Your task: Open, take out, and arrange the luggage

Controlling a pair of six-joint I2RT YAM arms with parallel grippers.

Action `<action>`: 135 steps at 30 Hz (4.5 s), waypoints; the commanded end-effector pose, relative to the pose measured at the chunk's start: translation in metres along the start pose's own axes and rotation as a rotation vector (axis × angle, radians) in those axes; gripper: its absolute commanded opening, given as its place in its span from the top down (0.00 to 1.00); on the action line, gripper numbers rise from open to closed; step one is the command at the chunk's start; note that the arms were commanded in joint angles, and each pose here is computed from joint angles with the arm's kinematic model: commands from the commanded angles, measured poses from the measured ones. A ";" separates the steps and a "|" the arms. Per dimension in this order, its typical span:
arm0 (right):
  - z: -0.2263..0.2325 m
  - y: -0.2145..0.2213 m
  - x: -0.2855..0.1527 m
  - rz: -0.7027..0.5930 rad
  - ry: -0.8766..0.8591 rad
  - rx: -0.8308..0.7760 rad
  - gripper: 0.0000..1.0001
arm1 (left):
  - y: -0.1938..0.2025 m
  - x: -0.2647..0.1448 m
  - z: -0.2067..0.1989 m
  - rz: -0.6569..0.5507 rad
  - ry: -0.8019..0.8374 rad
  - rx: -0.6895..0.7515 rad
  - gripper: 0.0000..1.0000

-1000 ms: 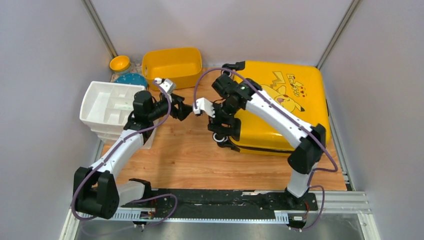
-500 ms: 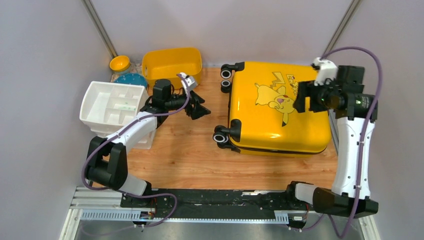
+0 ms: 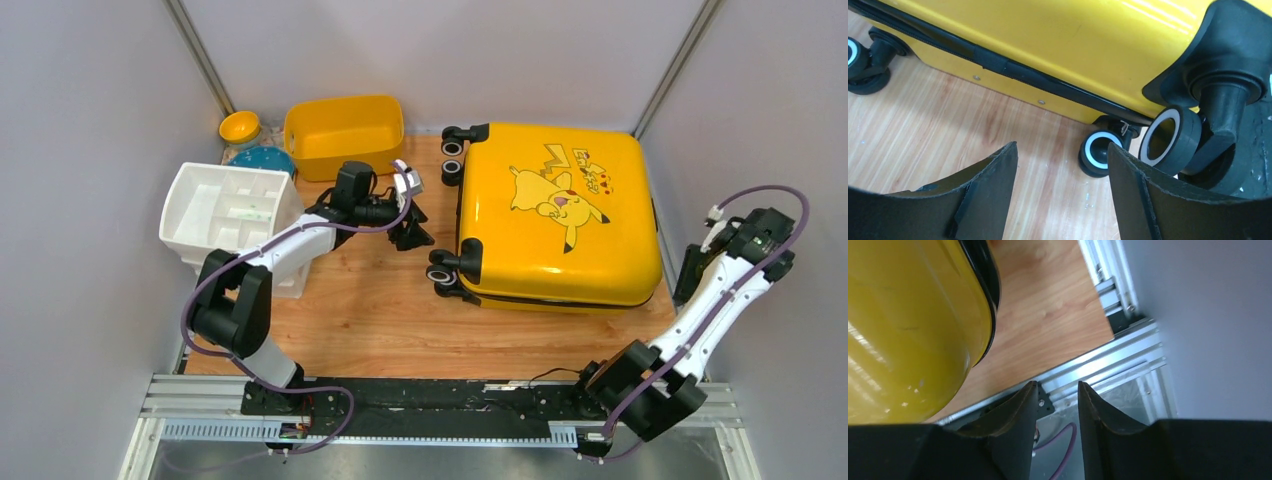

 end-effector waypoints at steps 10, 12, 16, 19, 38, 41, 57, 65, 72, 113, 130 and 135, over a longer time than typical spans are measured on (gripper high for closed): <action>0.065 -0.026 0.093 0.140 -0.374 -0.150 0.65 | -0.006 0.018 -0.044 0.010 0.181 0.275 0.30; 0.076 -0.051 0.100 0.073 -0.399 -0.165 0.65 | 0.000 0.021 -0.056 0.017 0.218 0.290 0.30; 0.096 -0.098 0.111 -0.013 -0.433 -0.195 0.65 | 0.004 0.027 -0.073 0.029 0.260 0.278 0.33; 0.117 -0.134 0.114 -0.057 -0.504 -0.231 0.64 | 0.004 0.032 -0.081 0.036 0.266 0.280 0.33; 0.083 -0.230 0.041 -0.434 -0.507 0.023 0.49 | -0.014 0.062 -0.063 0.014 0.088 0.069 0.28; 0.045 -0.187 0.025 -0.424 -0.445 0.083 0.45 | -0.012 0.065 -0.064 0.019 0.094 0.059 0.28; 0.094 -0.032 0.140 -0.048 -0.624 0.448 0.75 | -0.027 0.088 -0.067 -0.003 0.124 -0.030 0.29; 0.153 -0.062 0.162 -0.053 -0.795 0.424 0.77 | -0.024 0.087 -0.073 0.026 0.143 -0.020 0.29; 0.154 -0.093 0.094 -0.216 -0.950 0.332 0.77 | -0.041 0.101 -0.088 0.005 0.205 0.050 0.31; 0.267 0.024 -0.019 0.076 -0.718 0.060 0.16 | 0.016 -0.025 -0.088 -0.200 -0.267 -0.322 0.16; 0.296 0.027 0.003 0.083 -0.745 0.099 0.28 | 0.040 -0.025 -0.093 -0.230 -0.309 -0.472 0.15; 0.291 0.017 -0.012 -0.024 -0.804 0.001 0.83 | 0.055 -0.031 -0.098 -0.304 -0.316 -0.418 0.15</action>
Point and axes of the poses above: each gripper's point midway between its finger pads, its own x axis out along the fingers, its own z axis along the line the jaws close on, y = z × x, the point moved 8 cm from there along -x, back along the fingers, and after that the axes turned 1 degree about -x, right-handed, at the moved point
